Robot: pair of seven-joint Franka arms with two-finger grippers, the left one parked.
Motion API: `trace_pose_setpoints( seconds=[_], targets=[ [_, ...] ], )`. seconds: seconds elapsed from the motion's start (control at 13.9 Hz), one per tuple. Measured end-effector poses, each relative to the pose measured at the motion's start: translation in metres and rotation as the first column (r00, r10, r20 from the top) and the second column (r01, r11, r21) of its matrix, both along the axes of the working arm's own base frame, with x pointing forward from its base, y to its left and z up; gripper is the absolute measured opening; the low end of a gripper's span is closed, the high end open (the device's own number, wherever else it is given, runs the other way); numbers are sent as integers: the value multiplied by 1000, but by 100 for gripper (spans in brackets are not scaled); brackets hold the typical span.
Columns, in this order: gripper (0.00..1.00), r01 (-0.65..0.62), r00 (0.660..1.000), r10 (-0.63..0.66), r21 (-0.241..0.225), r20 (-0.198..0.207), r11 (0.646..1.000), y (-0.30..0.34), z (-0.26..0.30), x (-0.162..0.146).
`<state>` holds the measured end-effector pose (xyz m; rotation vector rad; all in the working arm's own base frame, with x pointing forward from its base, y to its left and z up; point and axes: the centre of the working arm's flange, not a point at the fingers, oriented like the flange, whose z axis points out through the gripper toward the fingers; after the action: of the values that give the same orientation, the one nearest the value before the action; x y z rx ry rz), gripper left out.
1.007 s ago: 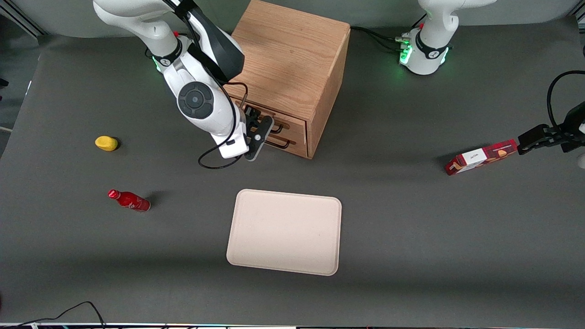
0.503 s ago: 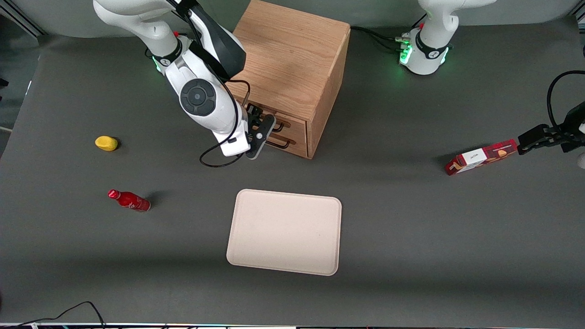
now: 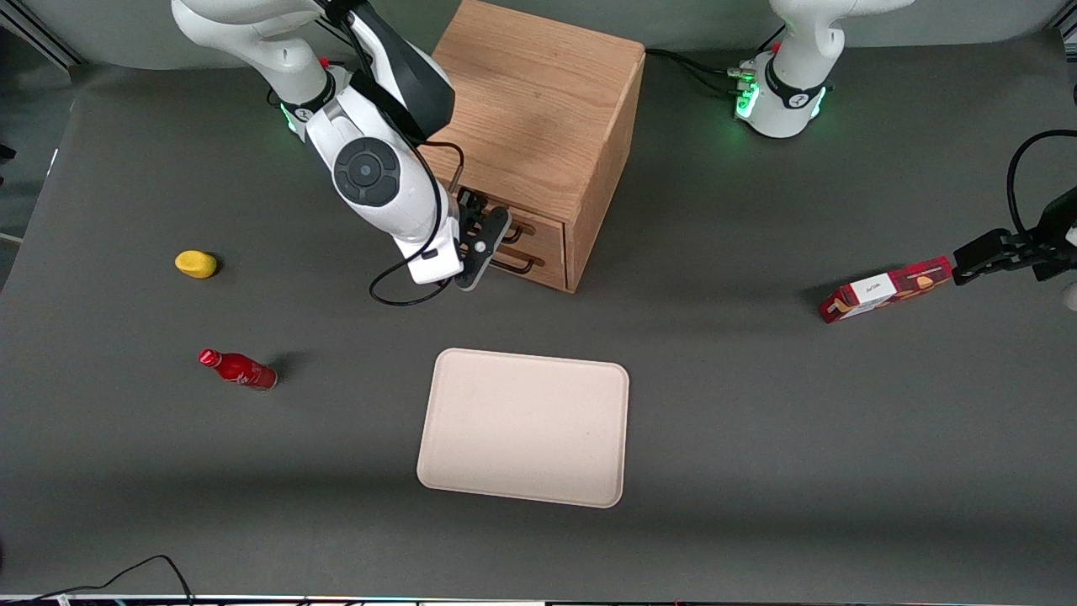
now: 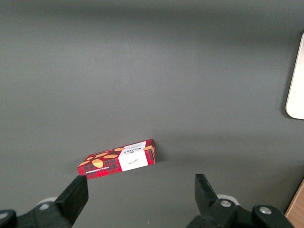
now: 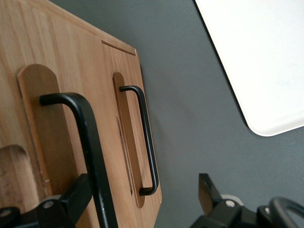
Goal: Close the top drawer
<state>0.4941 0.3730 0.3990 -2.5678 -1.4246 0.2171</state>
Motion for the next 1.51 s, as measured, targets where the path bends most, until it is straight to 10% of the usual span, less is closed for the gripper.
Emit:
trace_pose_setpoints(
  seconds=[0.86, 1.51],
  targets=[
    [100, 236, 969, -240, 69, 63, 969, -105, 112, 72],
    [100, 746, 642, -732, 34, 229, 665, -300, 208, 87]
  ],
)
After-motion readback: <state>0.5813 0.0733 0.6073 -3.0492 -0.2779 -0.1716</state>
